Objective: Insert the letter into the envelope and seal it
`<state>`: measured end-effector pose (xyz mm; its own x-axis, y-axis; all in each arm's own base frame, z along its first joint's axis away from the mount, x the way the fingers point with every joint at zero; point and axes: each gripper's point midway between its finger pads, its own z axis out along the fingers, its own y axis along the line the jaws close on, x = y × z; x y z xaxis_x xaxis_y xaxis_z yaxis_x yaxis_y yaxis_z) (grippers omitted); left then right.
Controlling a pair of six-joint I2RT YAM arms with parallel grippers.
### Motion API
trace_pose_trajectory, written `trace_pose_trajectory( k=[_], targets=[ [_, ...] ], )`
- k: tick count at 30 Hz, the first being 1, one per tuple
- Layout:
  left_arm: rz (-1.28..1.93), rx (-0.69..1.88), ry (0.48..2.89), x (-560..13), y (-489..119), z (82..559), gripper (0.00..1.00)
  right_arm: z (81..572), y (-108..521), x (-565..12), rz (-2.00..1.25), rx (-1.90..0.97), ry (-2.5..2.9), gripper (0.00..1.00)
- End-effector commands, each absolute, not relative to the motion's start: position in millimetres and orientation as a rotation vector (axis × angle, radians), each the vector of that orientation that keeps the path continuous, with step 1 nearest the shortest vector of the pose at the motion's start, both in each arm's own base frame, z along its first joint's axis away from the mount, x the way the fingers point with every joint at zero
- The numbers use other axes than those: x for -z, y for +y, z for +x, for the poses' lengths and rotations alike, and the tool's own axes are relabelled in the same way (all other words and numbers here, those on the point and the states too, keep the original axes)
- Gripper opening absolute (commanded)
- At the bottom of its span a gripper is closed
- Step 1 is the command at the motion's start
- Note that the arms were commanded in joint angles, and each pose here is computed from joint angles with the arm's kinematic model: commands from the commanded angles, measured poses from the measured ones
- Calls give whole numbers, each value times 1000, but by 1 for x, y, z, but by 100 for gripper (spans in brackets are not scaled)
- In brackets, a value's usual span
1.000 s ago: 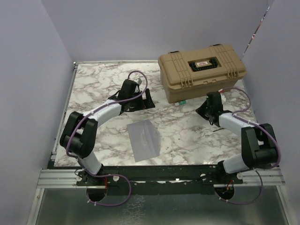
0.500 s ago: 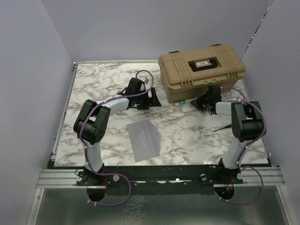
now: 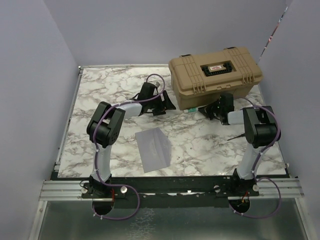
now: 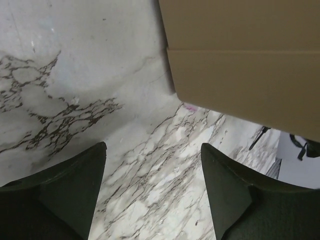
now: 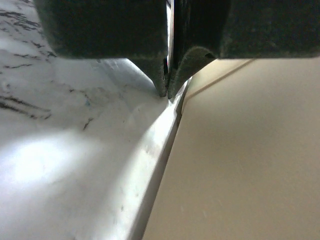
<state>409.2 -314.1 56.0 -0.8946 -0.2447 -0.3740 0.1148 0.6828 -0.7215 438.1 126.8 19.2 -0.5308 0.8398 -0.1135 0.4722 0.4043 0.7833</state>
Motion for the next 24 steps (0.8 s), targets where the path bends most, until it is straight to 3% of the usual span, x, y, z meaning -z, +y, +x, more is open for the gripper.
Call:
trace_pose_trajectory(
  k=[1,10,24],
  targets=[
    [-183,1102,2434,-44,-324,423,77,421,145,-6,1132,-1050,2201,5],
    [-160,1112,2457,-22,-333,422,75,416,168,-5,1041,-1140,2240,7],
    [-138,1205,2528,-9,-346,387,48,388,190,-6,917,-1169,2302,7]
  ],
)
